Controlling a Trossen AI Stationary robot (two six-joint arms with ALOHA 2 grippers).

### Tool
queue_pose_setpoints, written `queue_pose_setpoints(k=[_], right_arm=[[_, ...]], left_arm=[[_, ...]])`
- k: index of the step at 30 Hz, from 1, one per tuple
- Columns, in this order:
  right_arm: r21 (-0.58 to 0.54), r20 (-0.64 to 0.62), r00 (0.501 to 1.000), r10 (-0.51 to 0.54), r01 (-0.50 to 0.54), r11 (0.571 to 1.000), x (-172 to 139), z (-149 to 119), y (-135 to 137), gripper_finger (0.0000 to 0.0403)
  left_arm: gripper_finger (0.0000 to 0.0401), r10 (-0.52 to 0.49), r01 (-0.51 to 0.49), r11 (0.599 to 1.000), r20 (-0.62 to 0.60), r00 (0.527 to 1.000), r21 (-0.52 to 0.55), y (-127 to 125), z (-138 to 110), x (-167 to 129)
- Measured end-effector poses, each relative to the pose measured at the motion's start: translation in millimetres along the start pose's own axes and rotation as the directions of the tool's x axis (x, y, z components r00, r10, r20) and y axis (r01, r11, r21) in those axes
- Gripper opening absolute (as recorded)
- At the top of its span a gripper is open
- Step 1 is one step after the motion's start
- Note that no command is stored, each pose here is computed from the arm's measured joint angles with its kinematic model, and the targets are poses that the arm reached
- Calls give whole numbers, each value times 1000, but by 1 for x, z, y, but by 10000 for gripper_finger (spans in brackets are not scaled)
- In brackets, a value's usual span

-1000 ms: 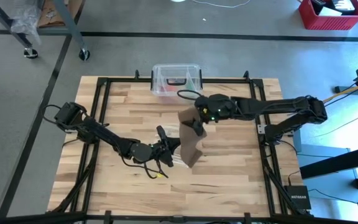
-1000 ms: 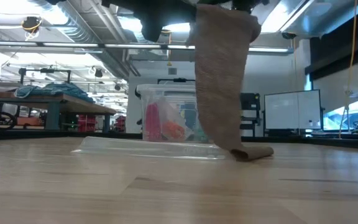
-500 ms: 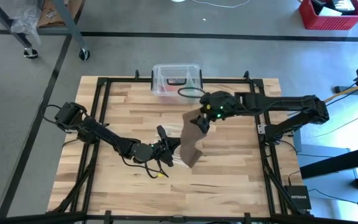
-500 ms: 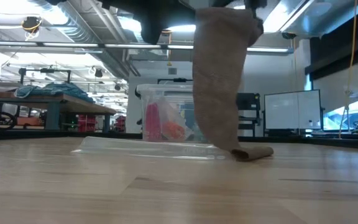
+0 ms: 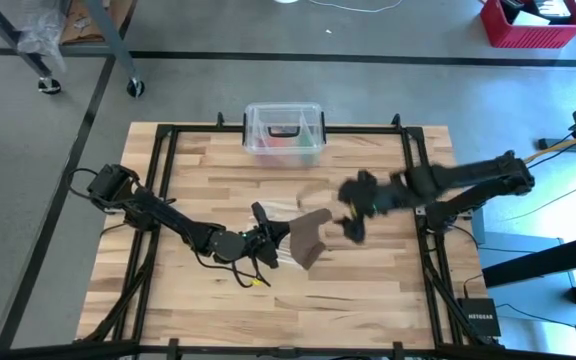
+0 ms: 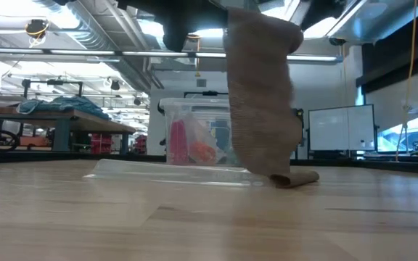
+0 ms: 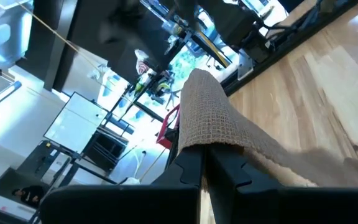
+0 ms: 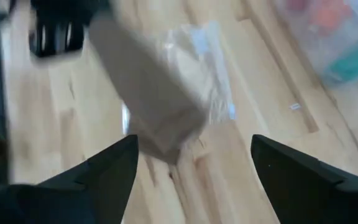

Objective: Roll bandage
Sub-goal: Roll the brown bandage

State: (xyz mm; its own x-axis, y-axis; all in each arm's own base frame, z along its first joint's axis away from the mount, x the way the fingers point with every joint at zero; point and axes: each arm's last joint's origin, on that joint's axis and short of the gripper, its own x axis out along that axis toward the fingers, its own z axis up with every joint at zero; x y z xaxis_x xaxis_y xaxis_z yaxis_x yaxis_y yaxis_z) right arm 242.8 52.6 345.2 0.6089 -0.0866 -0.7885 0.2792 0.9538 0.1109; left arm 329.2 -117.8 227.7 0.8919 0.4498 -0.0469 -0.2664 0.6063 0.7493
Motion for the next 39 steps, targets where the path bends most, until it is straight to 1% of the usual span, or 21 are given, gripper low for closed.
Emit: queue_pose_setpoints(k=[3,5,7,10,14,17,19,21,23,26,28,30,33,36,39], right_arm=[[4,59,995,-77,77,997,3,-29,13,314],[24,129,988,-87,85,996,12,-49,18,314],[36,189,981,-48,42,998,27,-68,23,314],[33,281,958,49,-60,998,54,-91,27,314],[-19,419,903,89,-89,996,90,-115,22,314],[-28,472,876,97,-95,995,109,-124,14,314],[-9,482,872,89,-96,995,119,-125,11,314],[-9,475,874,107,-116,993,126,-123,9,314],[-16,474,877,85,-88,996,132,-119,7,314],[-56,472,880,60,-38,998,141,-118,3,305],[-75,476,873,104,-77,994,145,-115,4,292],[-93,500,854,146,-115,989,146,-112,6,272],[-130,523,836,167,-115,985,149,-110,9,230],[-153,521,831,194,-132,979,150,-110,10,172],[-184,500,825,263,-196,963,148,-111,13,98]], left_arm=[[0,6,-6,1000,4,1000,-10,1,1,0],[0,6,-6,1000,3,1000,-14,1,1,0],[0,9,-9,1000,5,1000,-29,2,1,0],[0,21,-20,998,16,1000,-52,3,3,0],[0,18,-18,999,15,1000,-50,3,2,0],[0,20,-19,998,17,1000,-62,3,3,0],[0,19,-18,998,16,1000,-58,3,3,0],[0,20,-19,998,14,1000,-57,3,2,0],[0,20,-20,998,14,1000,-59,3,2,0],[0,20,-19,998,15,1000,-61,3,2,0],[0,19,-18,998,15,1000,-60,3,2,0],[0,18,-17,998,15,1000,-57,3,2,0],[0,18,-17,998,16,1000,-57,3,2,0],[0,17,-16,998,17,1000,-56,3,2,0],[0,16,-15,998,15,1000,-53,3,2,0]])
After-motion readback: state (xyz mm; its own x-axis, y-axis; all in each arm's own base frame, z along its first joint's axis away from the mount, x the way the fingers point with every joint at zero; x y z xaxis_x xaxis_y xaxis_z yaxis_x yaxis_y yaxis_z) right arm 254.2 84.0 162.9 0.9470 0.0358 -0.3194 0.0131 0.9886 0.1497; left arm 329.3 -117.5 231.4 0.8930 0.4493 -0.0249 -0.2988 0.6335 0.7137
